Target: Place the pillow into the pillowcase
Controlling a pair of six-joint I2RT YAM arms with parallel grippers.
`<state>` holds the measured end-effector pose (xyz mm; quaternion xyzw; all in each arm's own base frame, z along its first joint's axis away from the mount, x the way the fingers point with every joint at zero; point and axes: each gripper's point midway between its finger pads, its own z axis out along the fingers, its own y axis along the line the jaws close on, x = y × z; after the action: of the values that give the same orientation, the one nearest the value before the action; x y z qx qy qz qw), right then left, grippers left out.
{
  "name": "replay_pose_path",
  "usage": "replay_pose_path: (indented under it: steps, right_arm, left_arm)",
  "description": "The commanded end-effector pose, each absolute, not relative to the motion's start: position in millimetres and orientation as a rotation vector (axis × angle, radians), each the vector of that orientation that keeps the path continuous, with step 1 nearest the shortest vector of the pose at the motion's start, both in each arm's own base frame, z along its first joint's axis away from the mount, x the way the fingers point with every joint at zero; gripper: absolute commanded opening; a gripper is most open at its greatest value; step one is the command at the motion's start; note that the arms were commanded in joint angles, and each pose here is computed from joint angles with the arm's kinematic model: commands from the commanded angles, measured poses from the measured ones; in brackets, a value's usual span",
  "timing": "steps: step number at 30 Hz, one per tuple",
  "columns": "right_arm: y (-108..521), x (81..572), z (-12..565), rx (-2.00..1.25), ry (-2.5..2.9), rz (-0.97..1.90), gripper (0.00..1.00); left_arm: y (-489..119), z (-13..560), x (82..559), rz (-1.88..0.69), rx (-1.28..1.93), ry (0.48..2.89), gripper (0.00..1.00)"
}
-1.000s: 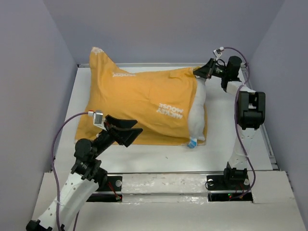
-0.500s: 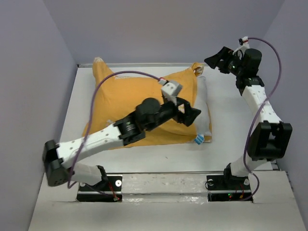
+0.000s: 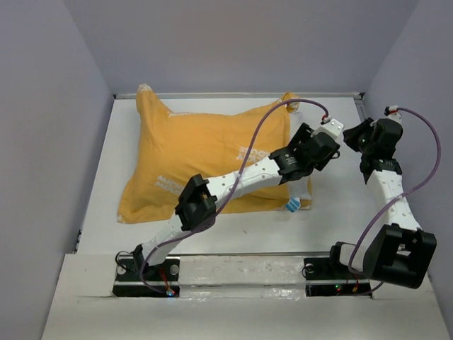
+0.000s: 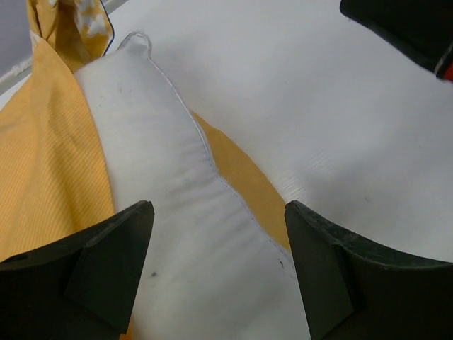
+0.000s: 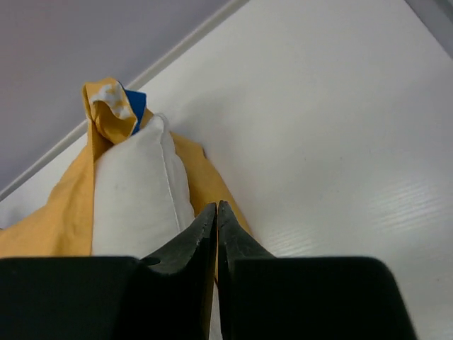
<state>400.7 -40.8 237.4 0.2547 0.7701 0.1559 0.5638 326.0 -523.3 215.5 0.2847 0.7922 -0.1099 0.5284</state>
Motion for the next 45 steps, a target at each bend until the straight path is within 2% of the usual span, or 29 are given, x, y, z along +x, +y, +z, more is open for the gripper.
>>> replay_pose_path:
  steps: [1,2,3,4,5,6,7,8,9,13,17,19,24,27,30,31,32,33,34,36,37,38,39,40,41,43,45]
  right_arm:
    - [-32.6,395.4,254.6,0.551,1.734,0.438,0.14]
    - [-27.7,394.4,252.0,0.533,1.743,0.463,0.18]
    - [-25.7,394.9,247.1,0.529,1.754,0.474,0.26]
    - [-22.9,395.1,245.5,0.513,1.763,0.487,0.29]
    - [-17.7,393.8,241.3,0.499,1.777,0.514,0.33]
    - [-16.7,395.1,241.3,0.495,1.776,0.524,0.33]
    - [-15.3,395.6,237.6,0.488,1.776,0.532,0.36]
    - [-10.2,396.9,232.8,0.463,1.795,0.559,0.38]
    - [-8.1,398.3,229.6,0.448,1.808,0.57,0.39]
    - [-2.3,404.4,220.1,0.427,1.833,0.615,0.42]
    - [-1.6,407.9,212.6,0.434,1.847,0.63,0.49]
    - [3.7,410.0,208.0,0.415,1.867,0.666,0.59]
    - [43.9,418.0,199.9,0.266,1.932,0.785,0.73]
    - [59.3,425.4,192.4,0.213,1.966,0.779,0.72]
    - [53.2,438.8,181.0,0.269,1.975,0.735,0.59]
    - [51.2,447.4,186.2,0.269,1.962,0.727,0.41]
    - [52.6,454.8,169.7,0.281,2.002,0.748,0.41]
    - [66.7,452.2,166.7,0.228,2.03,0.85,0.53]
    - [77.7,453.3,165.7,0.193,2.034,0.908,0.6]
    - [113.9,443.5,150.3,0.124,2.068,1.005,0.67]
    - [125.5,440.2,147.5,0.104,2.072,1.035,0.64]
    - [145.2,425.0,136.2,0.082,2.101,1.112,0.37]
    - [154.3,417.8,135.1,0.084,2.092,1.162,0.22]
    - [162.4,416.1,144.4,0.049,2.025,1.2,0.13]
    - [170.0,398.0,133.0,0.103,2.055,1.263,0.08]
    - [191.3,376.3,146.5,0.063,2.023,1.284,0.0]
    - [216.6,339.9,166.5,0.0,1.978,1.315,0.0]
  left_arm:
    - [-513.5,199.0,346.5,0.032,0.747,1.892,0.88]
    - [-510.5,189.7,354.7,0.068,0.754,1.903,0.87]
    - [-507.9,180.2,359.2,0.099,0.767,1.919,0.85]
    - [-499.0,194.8,364.1,0.129,0.739,1.92,0.71]
    - [-493.1,166.9,376.2,0.193,0.752,1.949,0.61]
    - [-490.2,165.6,374.9,0.201,0.753,1.96,0.51]
    - [-481.4,161.6,384.1,0.211,0.741,1.981,0.36]
    - [-476.6,161.7,386.6,0.214,0.738,1.994,0.1]
    - [-472.1,163.7,390.1,0.225,0.73,1.996,0.0]
    - [-462.6,193.6,399.2,0.164,0.684,1.99,0.0]
    - [-452.8,261.5,394.6,-0.029,0.654,1.962,0.0]
    - [-453.4,294.7,381.8,-0.224,0.676,1.958,0.0]
    - [-428.7,316.4,340.3,-0.347,0.776,1.973,0.0]
    - [-402.9,316.9,309.0,-0.472,0.769,1.952,0.0]
    - [-375.4,307.3,295.6,-0.489,0.706,1.976,0.0]
    - [-377.4,304.4,290.5,-0.514,0.709,1.98,0.08]
    - [-386.4,307.2,288.3,-0.556,0.707,1.966,0.2]
    - [-391.7,311.7,288.9,-0.566,0.694,1.954,0.29]
    - [-396.6,316.5,290.7,-0.56,0.687,1.939,0.33]
    - [-407.7,322.7,301.5,-0.536,0.664,1.918,0.43]
    - [-409.4,322.1,307.2,-0.508,0.653,1.918,0.52]
    - [-415.2,315.7,316.4,-0.476,0.652,1.924,0.56]
    - [-415.7,311.2,321.2,-0.449,0.643,1.931,0.59]
    - [-416.2,306.8,325.3,-0.429,0.637,1.939,0.61]
    - [-414.9,296.2,329.9,-0.394,0.629,1.958,0.62]
    - [-411.5,286.5,330.2,-0.379,0.612,1.973,0.62]
    - [-399.7,282.5,328.4,-0.362,0.565,1.965,0.63]
